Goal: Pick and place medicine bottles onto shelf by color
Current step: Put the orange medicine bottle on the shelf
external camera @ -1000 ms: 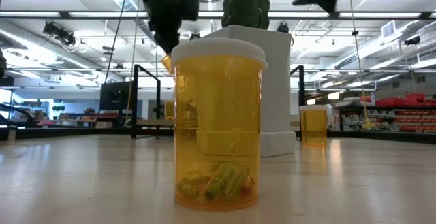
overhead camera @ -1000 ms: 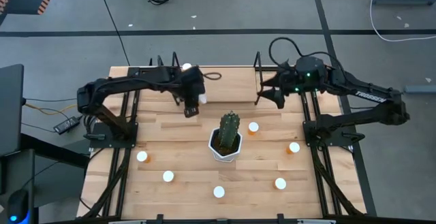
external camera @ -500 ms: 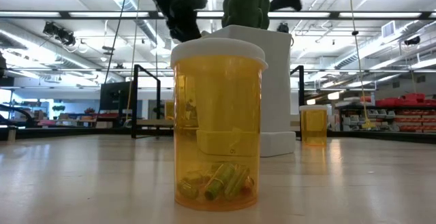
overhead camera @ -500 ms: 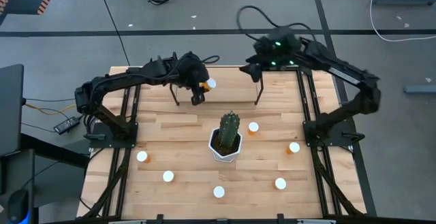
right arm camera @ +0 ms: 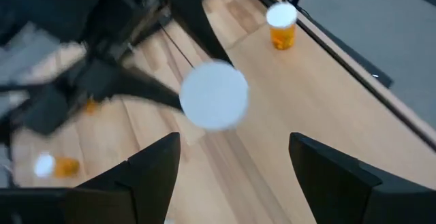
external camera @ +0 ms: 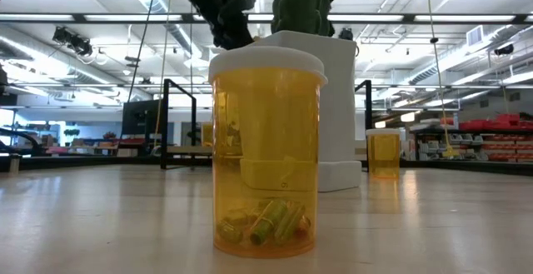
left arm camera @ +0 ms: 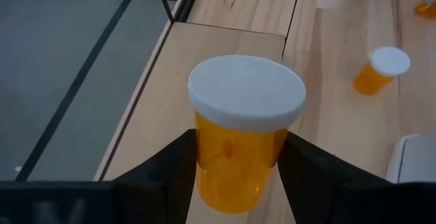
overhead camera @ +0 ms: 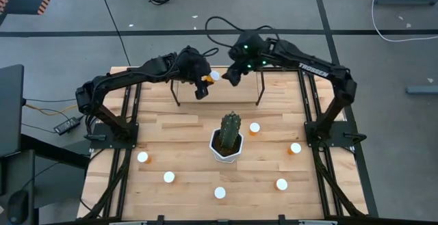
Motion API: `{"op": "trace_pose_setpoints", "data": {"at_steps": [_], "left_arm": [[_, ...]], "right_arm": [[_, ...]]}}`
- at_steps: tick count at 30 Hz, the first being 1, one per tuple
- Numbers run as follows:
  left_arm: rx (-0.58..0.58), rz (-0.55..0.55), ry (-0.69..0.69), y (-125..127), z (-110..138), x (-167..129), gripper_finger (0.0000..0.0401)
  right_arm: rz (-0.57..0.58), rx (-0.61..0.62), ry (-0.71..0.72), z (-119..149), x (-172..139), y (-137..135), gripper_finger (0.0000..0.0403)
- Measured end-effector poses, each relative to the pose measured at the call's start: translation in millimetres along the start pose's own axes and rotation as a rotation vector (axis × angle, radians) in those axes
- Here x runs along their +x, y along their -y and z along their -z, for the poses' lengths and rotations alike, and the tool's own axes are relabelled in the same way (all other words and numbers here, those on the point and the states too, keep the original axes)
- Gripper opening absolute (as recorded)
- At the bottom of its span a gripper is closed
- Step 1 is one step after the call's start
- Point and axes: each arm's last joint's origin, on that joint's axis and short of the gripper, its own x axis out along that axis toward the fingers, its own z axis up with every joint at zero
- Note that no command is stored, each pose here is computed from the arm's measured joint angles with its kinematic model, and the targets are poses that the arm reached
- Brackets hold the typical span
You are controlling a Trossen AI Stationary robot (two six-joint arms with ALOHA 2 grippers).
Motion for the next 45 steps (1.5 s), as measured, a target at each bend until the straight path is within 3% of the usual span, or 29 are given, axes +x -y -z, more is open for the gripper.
{"op": "trace_pose_setpoints", "data": {"at_steps": [6,12,20,39,45], "left_arm": [[0.01,0.005,0.015,5.0,-2.3,-0.3,0.0191],[0.016,0.005,0.035,7.7,-4.7,-0.4,0.0191],[0.016,0.012,0.048,11.3,-6.5,-0.5,0.0193],[0.009,0.028,0.114,22.0,-14.3,-1.5,0.0193],[0.015,0.027,0.116,21.9,-14.4,-1.5,0.0197]], "right_arm": [[-0.026,0.063,0.016,-1.2,18.2,-6.5,0.0297],[-0.005,0.051,0.017,1.6,32.2,-13.9,0.0311],[0.046,0.048,0.062,-1.1,31.7,-13.2,0.0312],[0.061,0.027,0.007,4.2,31.7,-12.0,0.0312],[0.061,0.019,0.006,4.3,31.5,-12.0,0.0284]]}}
